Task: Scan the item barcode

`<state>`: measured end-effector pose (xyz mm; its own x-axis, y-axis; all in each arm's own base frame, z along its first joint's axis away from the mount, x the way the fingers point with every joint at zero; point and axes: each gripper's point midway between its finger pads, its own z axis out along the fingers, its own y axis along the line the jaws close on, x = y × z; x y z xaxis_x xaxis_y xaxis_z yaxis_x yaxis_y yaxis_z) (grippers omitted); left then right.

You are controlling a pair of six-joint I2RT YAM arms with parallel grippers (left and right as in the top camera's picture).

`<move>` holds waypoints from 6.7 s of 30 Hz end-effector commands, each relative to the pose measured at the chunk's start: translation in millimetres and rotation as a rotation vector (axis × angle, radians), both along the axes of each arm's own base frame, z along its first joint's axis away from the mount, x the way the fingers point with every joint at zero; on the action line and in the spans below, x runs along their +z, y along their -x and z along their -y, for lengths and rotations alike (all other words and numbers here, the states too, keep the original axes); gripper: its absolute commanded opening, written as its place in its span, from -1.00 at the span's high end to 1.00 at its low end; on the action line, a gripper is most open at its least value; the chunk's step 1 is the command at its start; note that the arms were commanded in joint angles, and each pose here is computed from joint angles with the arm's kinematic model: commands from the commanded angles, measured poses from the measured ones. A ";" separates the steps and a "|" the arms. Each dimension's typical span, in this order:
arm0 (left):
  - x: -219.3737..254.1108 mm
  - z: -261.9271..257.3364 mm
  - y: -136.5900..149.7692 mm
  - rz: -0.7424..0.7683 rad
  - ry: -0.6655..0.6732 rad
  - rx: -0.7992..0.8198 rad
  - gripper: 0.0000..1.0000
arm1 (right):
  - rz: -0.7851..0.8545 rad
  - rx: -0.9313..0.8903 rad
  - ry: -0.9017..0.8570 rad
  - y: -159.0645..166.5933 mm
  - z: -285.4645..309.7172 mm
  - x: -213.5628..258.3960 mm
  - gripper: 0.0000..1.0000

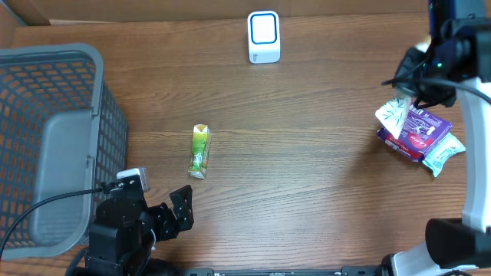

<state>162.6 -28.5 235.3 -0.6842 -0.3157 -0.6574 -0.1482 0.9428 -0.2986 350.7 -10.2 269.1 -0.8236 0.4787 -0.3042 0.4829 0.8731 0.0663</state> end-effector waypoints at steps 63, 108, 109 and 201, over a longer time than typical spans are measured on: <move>1.1 -2.3 0.1 0.009 -0.008 0.008 -0.99 | 0.116 0.690 -0.568 -20.9 -329.2 -124.3 -0.85; 1.1 -2.3 0.1 0.009 -0.008 0.008 -0.99 | 0.113 0.753 -0.558 -21.6 -420.0 -250.2 0.44; 1.1 -2.3 0.1 0.009 -0.008 0.008 -0.99 | 0.101 0.743 -0.549 -22.7 -413.1 -248.5 0.46; 1.1 -2.3 0.1 0.009 -0.008 0.008 -0.99 | -0.692 0.942 -0.207 123.7 -221.0 -221.0 0.92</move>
<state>162.6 -28.4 235.0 -0.6846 -0.3158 -0.6570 -0.1487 0.9428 -0.2983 237.8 211.4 59.6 -0.8407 -0.4388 0.3172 -0.3554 0.8892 0.2880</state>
